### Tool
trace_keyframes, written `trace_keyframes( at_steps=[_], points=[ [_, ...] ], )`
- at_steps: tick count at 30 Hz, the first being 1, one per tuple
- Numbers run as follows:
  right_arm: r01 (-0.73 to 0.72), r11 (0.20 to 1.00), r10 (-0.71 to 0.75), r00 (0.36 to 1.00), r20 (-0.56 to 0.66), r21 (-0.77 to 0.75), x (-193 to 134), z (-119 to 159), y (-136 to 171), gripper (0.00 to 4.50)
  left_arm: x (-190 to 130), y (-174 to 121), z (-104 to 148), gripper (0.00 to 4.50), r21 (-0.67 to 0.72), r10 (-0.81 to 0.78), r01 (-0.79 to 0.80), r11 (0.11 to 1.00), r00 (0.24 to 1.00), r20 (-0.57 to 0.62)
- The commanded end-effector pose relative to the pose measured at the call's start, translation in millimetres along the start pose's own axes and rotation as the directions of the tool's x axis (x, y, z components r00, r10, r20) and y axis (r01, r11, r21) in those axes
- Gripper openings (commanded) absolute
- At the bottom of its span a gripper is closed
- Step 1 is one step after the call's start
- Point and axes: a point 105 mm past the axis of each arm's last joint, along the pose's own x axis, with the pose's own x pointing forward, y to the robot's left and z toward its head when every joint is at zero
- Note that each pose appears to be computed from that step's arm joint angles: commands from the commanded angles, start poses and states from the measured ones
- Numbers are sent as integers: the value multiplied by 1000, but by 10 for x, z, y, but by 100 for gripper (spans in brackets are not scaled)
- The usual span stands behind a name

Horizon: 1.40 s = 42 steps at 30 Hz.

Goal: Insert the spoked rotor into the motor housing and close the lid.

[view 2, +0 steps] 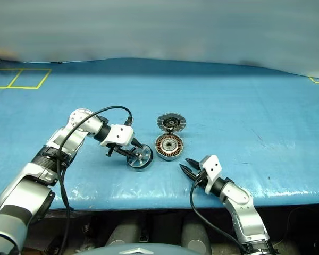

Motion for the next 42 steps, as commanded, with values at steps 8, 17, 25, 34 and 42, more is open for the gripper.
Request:
trace_keyframes(
  at_steps=[8,17,25,34,42],
  points=[
    [17,1000,-16,999,38,-25,-1,81,-11,153,-58,35,11,173,36,-6,7,999,1000,-18],
    [17,999,-16,999,35,-31,9,77,-22,153,-98,36,-55,173,31,6,-5,1000,999,-43],
    [24,999,-22,999,38,-35,13,75,-26,153,-66,26,-98,173,47,-5,9,999,997,-75],
    [29,999,-27,999,45,-41,38,85,-19,153,-14,30,-159,173,57,-19,26,998,992,-124],
    [41,998,-39,998,42,-50,44,78,-20,153,95,-54,-150,173,8,-82,83,996,993,-88]
  ],
)
